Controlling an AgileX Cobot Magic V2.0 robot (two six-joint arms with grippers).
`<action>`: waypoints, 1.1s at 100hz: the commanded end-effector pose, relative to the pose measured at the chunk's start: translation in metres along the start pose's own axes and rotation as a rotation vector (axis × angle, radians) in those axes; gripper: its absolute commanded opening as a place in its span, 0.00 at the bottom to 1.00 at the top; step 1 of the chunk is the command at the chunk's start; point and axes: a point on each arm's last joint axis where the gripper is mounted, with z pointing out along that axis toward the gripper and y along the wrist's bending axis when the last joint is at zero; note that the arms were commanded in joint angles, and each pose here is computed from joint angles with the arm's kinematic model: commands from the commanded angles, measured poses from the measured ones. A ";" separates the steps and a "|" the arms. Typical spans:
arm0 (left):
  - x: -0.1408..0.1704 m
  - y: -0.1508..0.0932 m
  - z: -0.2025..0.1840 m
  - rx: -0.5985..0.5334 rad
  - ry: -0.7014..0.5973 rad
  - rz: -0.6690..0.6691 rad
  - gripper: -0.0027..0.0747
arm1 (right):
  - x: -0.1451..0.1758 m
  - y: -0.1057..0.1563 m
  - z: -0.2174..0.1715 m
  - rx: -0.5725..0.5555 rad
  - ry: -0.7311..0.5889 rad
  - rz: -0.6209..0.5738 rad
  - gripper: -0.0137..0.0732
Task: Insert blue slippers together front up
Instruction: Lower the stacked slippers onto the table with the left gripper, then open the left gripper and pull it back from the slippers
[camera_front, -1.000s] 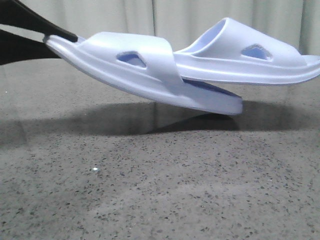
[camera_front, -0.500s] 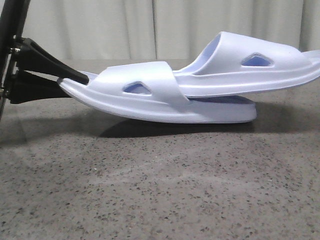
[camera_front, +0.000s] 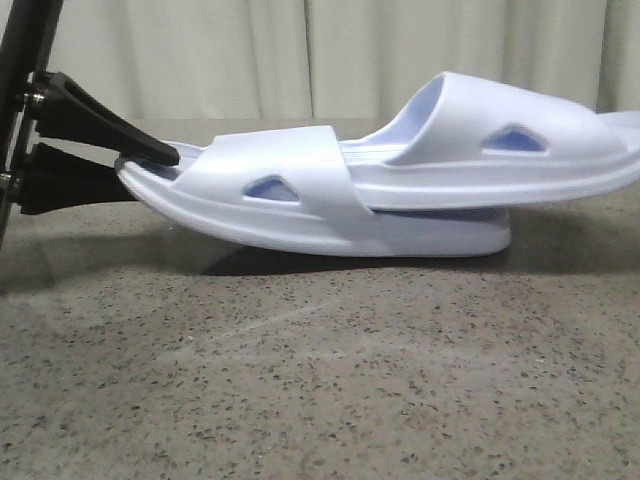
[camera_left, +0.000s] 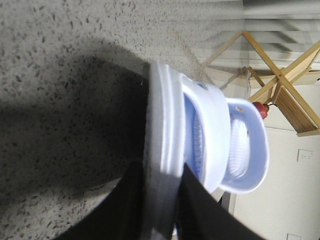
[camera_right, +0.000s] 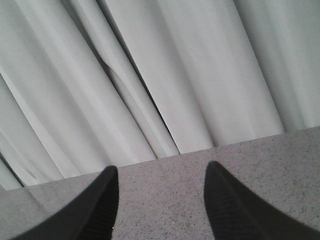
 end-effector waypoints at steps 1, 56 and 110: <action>0.000 -0.020 -0.002 0.095 -0.003 0.018 0.36 | -0.019 0.006 -0.003 -0.033 -0.108 -0.027 0.54; -0.008 -0.019 -0.002 0.078 -0.091 0.137 0.63 | -0.017 0.006 -0.003 -0.026 -0.091 -0.027 0.54; -0.048 -0.005 -0.053 -0.025 -0.382 0.390 0.63 | -0.013 0.003 -0.002 -0.004 -0.042 -0.062 0.54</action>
